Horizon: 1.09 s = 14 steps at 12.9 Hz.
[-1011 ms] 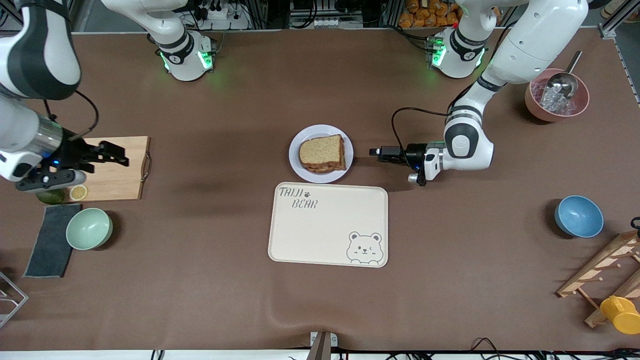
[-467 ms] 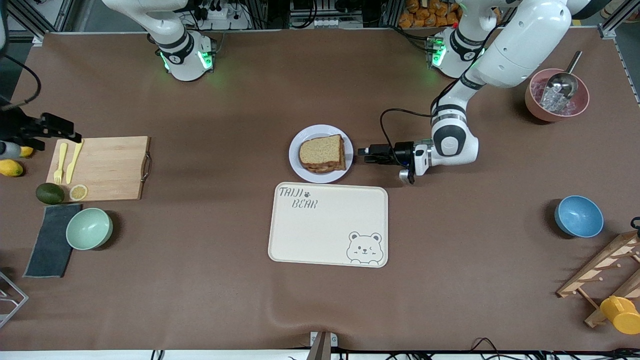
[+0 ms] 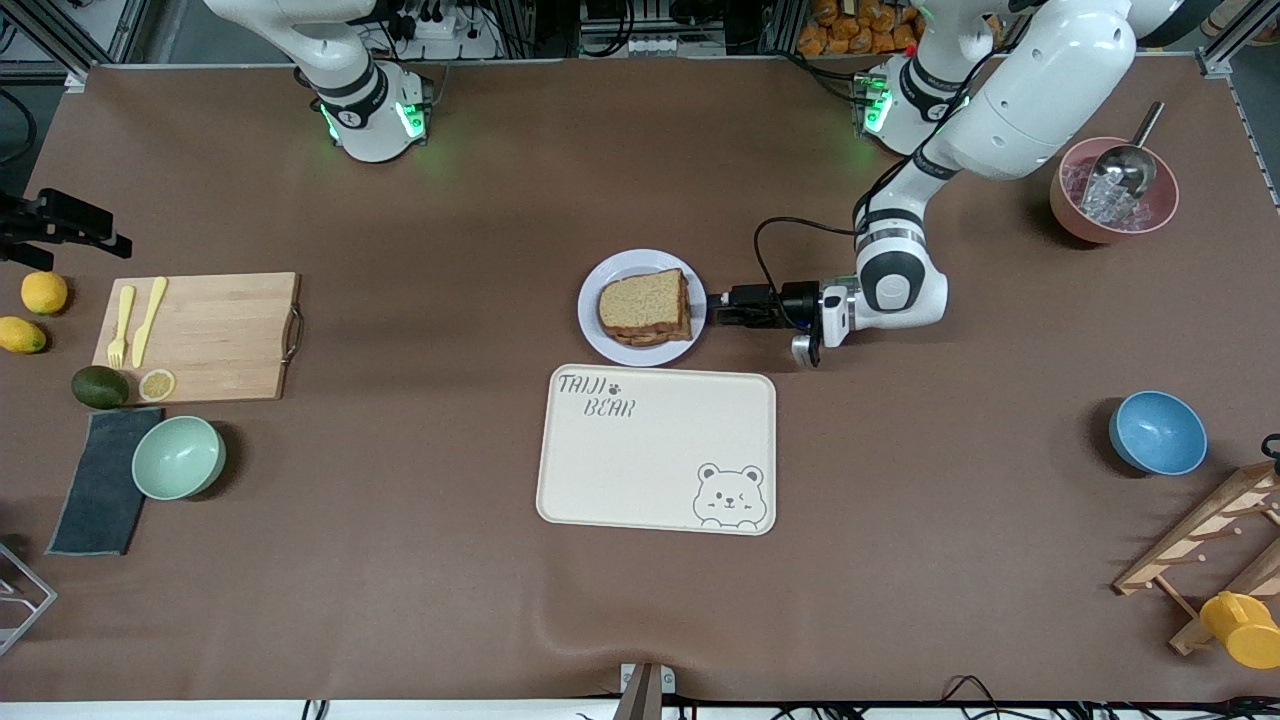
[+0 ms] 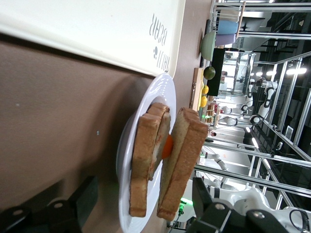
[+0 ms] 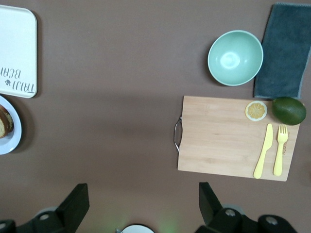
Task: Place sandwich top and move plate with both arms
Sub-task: 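Grasp the plate rim with the left gripper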
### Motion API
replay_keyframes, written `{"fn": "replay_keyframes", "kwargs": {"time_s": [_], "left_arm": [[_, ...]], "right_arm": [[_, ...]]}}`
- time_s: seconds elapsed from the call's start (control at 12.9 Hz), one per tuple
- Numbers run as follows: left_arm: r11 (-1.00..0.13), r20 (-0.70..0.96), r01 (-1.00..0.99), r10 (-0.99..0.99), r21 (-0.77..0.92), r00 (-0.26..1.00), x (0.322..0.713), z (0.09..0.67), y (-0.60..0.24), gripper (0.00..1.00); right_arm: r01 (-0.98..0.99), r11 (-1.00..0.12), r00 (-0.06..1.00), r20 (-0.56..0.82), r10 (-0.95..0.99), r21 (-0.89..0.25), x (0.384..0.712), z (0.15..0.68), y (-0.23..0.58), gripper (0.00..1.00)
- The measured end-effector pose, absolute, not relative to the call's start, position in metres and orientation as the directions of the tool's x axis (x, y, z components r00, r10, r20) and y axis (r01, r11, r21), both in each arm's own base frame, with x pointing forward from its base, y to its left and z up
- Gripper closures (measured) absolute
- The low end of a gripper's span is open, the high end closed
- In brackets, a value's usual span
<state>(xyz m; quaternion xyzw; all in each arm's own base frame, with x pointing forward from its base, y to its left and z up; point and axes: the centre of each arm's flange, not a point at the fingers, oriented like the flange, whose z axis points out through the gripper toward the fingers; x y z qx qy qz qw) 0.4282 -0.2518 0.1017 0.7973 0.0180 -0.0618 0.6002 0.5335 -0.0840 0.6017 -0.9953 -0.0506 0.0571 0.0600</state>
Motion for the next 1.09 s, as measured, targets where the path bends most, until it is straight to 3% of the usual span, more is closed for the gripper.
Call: {"fn": "replay_keyframes", "kwargs": {"time_s": [0.62, 0.86, 1.09], "left_arm": [[-0.221, -0.097, 0.083, -0.055, 0.972, 0.994, 0.427, 0.097, -0.258, 0.17], [-0.214, -0.070, 0.056, -0.059, 0.975, 0.996, 0.429, 0.095, -0.260, 0.25], [-0.209, -0.065, 0.051, -0.059, 0.977, 0.996, 0.432, 0.090, -0.261, 0.26]], "right_arm": [[0.089, -0.993, 0.989, -0.112, 0.097, -0.075, 0.533, 0.611, -0.085, 0.00], [0.084, -0.995, 0.990, -0.111, 0.090, -0.057, 0.533, 0.612, -0.089, 0.00], [0.080, -0.996, 0.991, -0.107, 0.084, -0.041, 0.533, 0.613, -0.092, 0.00]]}}
